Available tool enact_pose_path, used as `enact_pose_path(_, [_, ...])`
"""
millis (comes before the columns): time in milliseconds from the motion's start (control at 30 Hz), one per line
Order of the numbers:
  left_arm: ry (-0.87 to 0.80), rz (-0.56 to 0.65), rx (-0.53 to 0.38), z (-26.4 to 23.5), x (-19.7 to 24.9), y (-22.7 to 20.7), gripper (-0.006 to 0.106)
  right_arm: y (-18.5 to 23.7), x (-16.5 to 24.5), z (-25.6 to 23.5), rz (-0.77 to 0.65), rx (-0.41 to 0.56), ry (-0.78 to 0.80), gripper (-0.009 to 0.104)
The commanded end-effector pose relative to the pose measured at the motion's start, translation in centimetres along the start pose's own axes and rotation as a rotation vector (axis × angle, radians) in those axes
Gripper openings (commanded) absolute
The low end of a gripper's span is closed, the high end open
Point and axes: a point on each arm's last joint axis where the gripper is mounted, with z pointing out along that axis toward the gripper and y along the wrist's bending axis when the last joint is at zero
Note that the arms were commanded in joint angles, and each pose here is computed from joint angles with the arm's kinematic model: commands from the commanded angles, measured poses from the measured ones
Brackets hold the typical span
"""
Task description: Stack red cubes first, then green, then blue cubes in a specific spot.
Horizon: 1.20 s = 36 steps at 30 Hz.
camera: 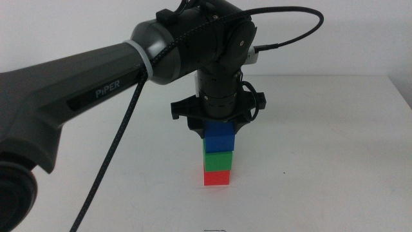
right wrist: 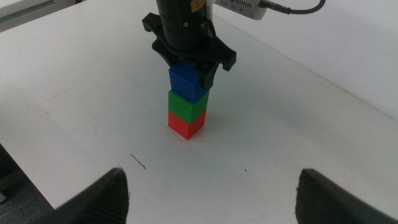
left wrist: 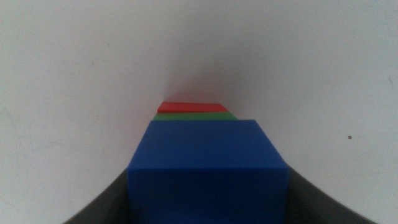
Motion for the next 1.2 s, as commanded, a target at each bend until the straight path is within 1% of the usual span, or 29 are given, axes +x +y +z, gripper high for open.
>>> enact_pose_path(0, [-0.003,-0.001,-0.014,-2.9,0.3,0.8,0.038,-0.2,-1.0,-0.1,-0.01,0.02,-0.07,0.094])
enact_pose_path(33, [-0.003,0.003,-0.014,-2.9,0.3,0.8,0.041,-0.2,-1.0,-0.1,-0.01,0.02,-0.07,0.094])
enact_pose_path(67, [-0.005,0.008,-0.014,-2.9,0.2,0.8,0.047,-0.2,-1.0,-0.1,-0.01,0.02,-0.07,0.094])
enact_pose_path(133, [-0.005,0.008,-0.014,-2.9,0.2,0.8,0.053,-0.2,-1.0,-0.1,-0.01,0.02,-0.07,0.094])
enact_pose_path(167, [-0.008,0.021,-0.018,-2.9,0.2,0.8,0.06,-0.2,-1.0,-0.1,-0.01,0.02,-0.07,0.094])
enact_pose_path(333, [-0.01,0.041,-0.02,-2.9,0.2,0.8,0.068,-0.2,-1.0,-0.1,-0.01,0.02,-0.07,0.094])
enact_pose_path(600, [-0.01,0.053,-0.02,-2.9,0.2,0.8,0.077,-0.2,-1.0,-0.1,-0.01,0.02,-0.07,0.094])
enact_pose_path(800, [-0.03,0.118,0.005,-4.2,0.2,1.0,0.087,-0.2,-1.0,-0.1,-0.01,0.02,-0.07,0.094])
enact_pose_path(900, [-0.062,0.159,0.038,-6.2,0.4,1.4,0.091,-0.2,-1.0,-0.1,-0.01,0.02,-0.07,0.094])
enact_pose_path(1033, [-0.125,0.224,0.085,-9.6,0.7,2.4,0.091,-0.2,-1.0,-0.1,-0.01,0.02,-0.07,0.094])
enact_pose_path(1167, [-0.195,0.214,0.141,-13.4,1.4,3.8,0.091,-0.2,-1.0,-0.1,-0.01,0.02,-0.07,0.094])
